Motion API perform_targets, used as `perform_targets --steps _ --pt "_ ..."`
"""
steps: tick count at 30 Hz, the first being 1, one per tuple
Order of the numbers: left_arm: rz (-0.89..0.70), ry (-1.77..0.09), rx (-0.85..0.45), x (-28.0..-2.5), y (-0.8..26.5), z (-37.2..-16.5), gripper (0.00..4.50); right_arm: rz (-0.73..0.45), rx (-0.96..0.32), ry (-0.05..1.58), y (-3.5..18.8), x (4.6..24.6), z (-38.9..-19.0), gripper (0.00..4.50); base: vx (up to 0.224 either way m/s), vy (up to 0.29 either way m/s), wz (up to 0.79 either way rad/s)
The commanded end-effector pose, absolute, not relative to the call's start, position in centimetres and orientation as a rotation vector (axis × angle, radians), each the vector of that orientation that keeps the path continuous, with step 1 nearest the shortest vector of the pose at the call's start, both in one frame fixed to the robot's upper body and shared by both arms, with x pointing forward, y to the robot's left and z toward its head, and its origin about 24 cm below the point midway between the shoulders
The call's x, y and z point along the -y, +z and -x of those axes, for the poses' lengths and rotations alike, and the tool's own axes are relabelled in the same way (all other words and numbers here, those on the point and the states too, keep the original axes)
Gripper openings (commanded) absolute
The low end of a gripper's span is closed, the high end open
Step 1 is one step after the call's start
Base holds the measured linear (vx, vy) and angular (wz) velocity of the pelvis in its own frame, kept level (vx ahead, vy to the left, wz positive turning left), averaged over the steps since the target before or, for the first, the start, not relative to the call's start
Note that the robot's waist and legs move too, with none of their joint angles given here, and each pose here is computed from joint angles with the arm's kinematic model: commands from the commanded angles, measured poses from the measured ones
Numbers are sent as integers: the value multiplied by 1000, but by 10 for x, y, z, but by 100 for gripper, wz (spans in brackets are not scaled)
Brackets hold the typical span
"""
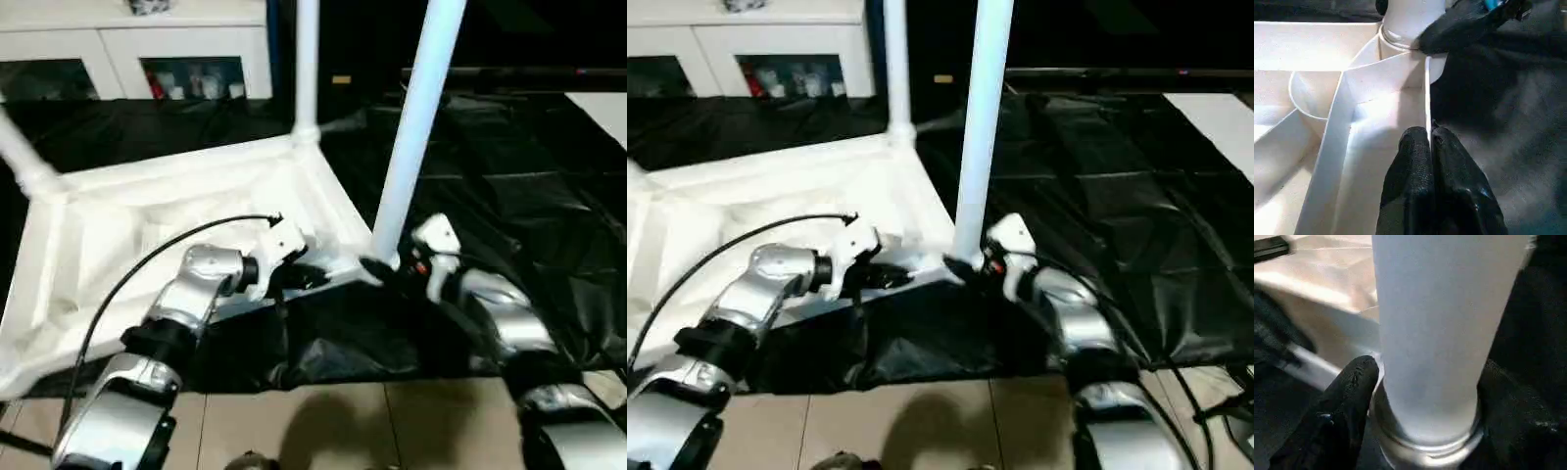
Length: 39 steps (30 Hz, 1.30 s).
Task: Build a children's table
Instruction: Rotate leg to tighten
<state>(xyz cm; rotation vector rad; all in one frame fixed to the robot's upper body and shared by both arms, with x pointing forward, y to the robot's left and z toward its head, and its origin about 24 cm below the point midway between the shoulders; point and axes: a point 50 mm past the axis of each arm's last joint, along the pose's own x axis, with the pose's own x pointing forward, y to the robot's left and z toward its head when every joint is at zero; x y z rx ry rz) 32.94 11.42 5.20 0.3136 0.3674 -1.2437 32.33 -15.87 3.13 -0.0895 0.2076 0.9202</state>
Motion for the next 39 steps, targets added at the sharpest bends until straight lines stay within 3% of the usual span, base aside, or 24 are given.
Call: perform_targets --steps 1,10,18,20,23,28,32,39 --pt "-314 -1312 -249 -95 70 -331 0 90 -219 1160 29 128 -311 305 0 0 0" --pt "-312 -1379 -273 -107 68 -326 0 136 -280 1366 32 140 -296 261 0 0 0" --pt "-317 -1393 -283 -111 67 -323 0 222 -280 1359 30 140 -296 260 0 0 0" --pt "-316 -1395 -283 -110 67 -323 0 183 -304 1337 29 140 -298 260 0 0 0" --pt "-317 -1398 -283 -110 66 -323 0 142 -297 1314 32 139 -301 329 0 0 0" --pt "-323 -1399 -285 -111 67 -323 0 221 -243 1301 37 137 -302 331 0 0 0" --pt "-328 -1398 -289 -111 67 -323 0 188 -238 1314 38 138 -301 331 0 0 0" --pt "-333 -1396 -297 -113 66 -323 0 197 -258 1329 35 140 -300 273 0 0 0"
